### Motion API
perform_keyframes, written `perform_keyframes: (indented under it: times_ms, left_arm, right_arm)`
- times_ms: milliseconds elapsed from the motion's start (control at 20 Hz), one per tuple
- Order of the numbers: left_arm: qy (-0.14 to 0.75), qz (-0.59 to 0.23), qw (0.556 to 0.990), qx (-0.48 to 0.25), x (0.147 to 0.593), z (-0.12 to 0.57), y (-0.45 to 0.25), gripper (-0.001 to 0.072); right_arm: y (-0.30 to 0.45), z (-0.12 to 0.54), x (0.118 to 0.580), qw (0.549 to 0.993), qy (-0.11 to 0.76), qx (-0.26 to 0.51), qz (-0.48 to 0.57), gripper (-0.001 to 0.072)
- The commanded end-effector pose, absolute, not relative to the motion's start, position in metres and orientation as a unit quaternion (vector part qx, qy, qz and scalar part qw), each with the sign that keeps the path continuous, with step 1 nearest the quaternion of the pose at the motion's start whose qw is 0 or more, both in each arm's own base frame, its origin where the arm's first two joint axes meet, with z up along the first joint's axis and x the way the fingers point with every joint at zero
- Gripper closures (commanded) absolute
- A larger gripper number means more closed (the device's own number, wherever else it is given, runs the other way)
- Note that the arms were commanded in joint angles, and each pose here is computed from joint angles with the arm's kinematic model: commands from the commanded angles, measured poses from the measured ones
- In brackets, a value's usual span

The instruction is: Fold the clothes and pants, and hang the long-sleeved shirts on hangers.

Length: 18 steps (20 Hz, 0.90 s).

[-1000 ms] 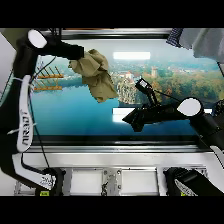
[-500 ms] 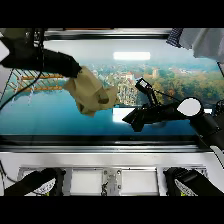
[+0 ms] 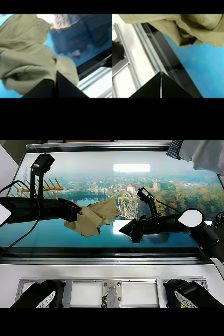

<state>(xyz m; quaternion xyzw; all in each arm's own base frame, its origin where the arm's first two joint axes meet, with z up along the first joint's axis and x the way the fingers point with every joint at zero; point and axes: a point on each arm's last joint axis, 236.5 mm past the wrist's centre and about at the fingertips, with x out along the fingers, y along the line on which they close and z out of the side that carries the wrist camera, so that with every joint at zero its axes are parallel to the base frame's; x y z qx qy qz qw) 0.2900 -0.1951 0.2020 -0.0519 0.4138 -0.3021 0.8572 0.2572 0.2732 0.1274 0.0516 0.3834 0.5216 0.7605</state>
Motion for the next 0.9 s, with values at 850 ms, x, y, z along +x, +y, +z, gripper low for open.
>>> perform_keyframes:
  times_ms: [850]
  left_arm:
    - [0.353, -0.443, 0.821, -0.070, 0.286, 0.273, -0.301, 0.0694]
  right_arm:
    - [-0.020, 0.244, 0.323, 0.962, 0.267, 0.044, 0.021, 0.0700]
